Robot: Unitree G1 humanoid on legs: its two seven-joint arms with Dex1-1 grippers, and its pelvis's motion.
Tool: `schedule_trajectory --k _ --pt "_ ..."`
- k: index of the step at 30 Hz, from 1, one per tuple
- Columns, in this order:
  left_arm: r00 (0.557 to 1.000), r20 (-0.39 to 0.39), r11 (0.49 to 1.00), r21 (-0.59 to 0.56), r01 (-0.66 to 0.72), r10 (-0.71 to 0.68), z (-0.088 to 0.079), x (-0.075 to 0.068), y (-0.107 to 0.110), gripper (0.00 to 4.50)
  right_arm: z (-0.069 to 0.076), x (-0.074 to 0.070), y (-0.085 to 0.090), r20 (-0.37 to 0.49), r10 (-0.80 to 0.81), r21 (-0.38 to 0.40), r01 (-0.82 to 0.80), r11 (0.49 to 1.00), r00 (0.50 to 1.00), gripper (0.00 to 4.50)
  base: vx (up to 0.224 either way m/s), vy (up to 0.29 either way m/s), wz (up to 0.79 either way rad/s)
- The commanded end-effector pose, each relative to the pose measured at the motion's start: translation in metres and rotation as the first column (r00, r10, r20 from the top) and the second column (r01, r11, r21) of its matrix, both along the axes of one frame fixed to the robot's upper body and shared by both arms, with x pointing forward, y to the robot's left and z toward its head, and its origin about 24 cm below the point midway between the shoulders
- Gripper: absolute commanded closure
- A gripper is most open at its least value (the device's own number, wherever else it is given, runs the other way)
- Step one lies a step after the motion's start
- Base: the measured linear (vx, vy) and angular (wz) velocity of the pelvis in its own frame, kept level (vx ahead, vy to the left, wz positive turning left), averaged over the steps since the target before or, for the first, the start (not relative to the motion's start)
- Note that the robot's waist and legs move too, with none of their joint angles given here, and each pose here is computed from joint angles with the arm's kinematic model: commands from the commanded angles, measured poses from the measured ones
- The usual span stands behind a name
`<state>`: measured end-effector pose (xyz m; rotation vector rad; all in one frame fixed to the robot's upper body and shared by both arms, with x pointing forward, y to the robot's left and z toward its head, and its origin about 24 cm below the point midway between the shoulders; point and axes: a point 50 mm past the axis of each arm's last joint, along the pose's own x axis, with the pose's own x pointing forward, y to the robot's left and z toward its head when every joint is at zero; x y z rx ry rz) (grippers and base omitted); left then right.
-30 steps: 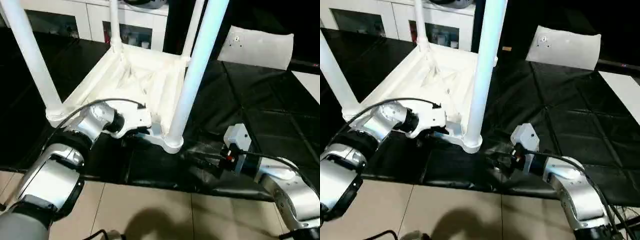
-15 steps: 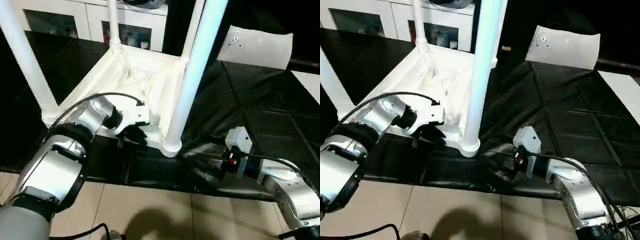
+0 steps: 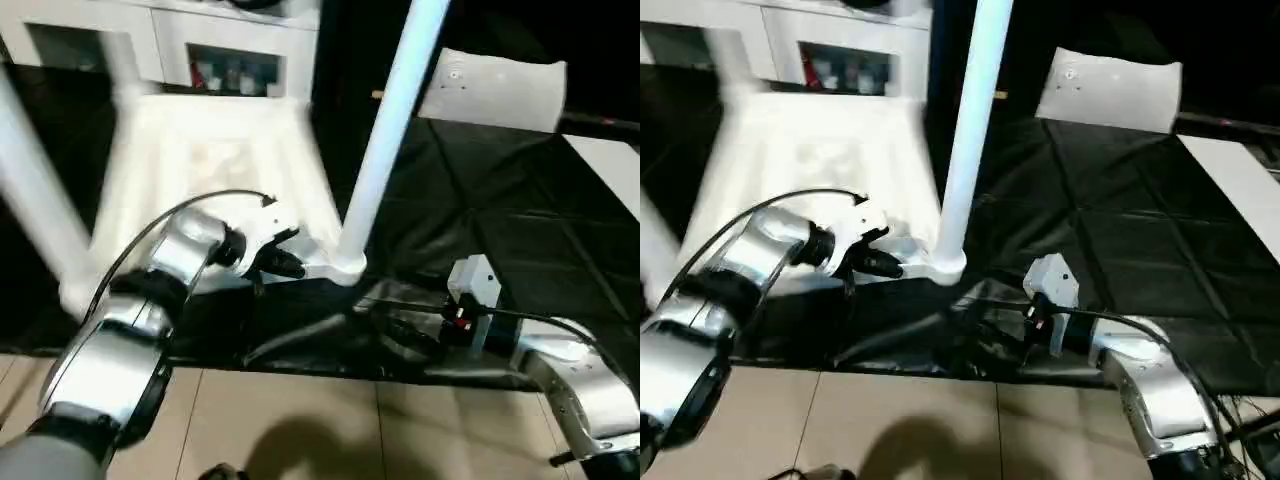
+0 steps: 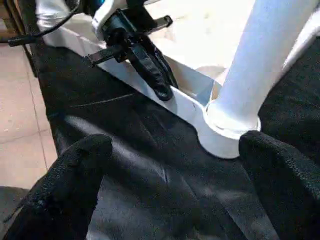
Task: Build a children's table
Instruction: Rotate leg to tighten
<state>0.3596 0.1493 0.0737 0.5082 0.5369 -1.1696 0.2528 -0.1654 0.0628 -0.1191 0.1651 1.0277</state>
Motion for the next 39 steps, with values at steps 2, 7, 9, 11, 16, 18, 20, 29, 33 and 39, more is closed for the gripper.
schedule_trajectory --k 2,7,9,11,16,18,20,29,33,39 --pt "0.974 0.151 0.986 0.003 0.168 -0.166 0.001 -0.008 -0.001 4.48 0.006 0.004 0.001 0.031 -0.001 -0.017 0.002 1.0 1.0 0.0 0.0 0.0 0.0" --pt "0.965 0.133 0.972 -0.023 0.233 -0.228 -0.001 -0.015 0.002 4.48 0.006 0.003 0.001 0.033 -0.016 -0.018 0.016 1.0 0.999 0.0 0.0 0.0 0.0" --pt "0.959 0.136 0.968 0.014 0.249 -0.248 -0.003 -0.016 0.005 4.48 0.005 0.003 -0.002 0.035 -0.044 -0.017 0.045 0.999 0.998 0.0 0.0 0.0 0.0" --pt "0.958 0.142 0.969 0.019 0.247 -0.247 -0.003 -0.015 0.005 4.48 0.005 0.003 -0.002 0.037 -0.052 -0.017 0.053 0.998 0.998 0.0 0.0 0.0 0.0" --pt "0.942 0.24 0.972 0.039 0.232 -0.235 0.001 -0.01 0.005 4.48 0.004 0.001 -0.004 0.037 -0.085 -0.006 0.086 0.996 0.996 0.0 0.0 0.0 0.0" --pt "0.939 0.259 0.974 0.021 0.227 -0.224 0.003 -0.01 0.005 4.06 0.004 0.001 -0.004 0.036 -0.098 -0.002 0.098 0.995 0.995 0.0 0.0 0.0 0.0" --pt "0.936 0.281 0.968 -0.072 0.24 -0.211 0.009 -0.011 0.005 3.95 0.003 -0.001 -0.005 0.032 -0.125 0.008 0.125 0.992 0.992 0.0 0.0 0.0 0.0" --pt "0.93 0.295 0.858 -0.513 -0.038 0.218 0.022 -0.029 0.011 3.11 0.001 -0.009 -0.002 0.011 -0.243 0.081 0.241 0.967 0.97 0.0 0.0 0.0 0.0" --pt "0.906 0.219 0.762 -0.63 -0.151 0.361 0.014 -0.067 0.019 2.86 0.004 -0.014 0.015 0.001 -0.155 0.114 0.154 0.982 0.988 0.0 0.0 0.0 0.0" --pt "0.876 0.164 0.71 -0.661 -0.244 0.453 0.008 -0.105 0.025 2.48 0.01 -0.015 0.034 -0.02 -0.033 0.157 0.036 0.987 0.999 0.0 0.0 0.0 0.0"
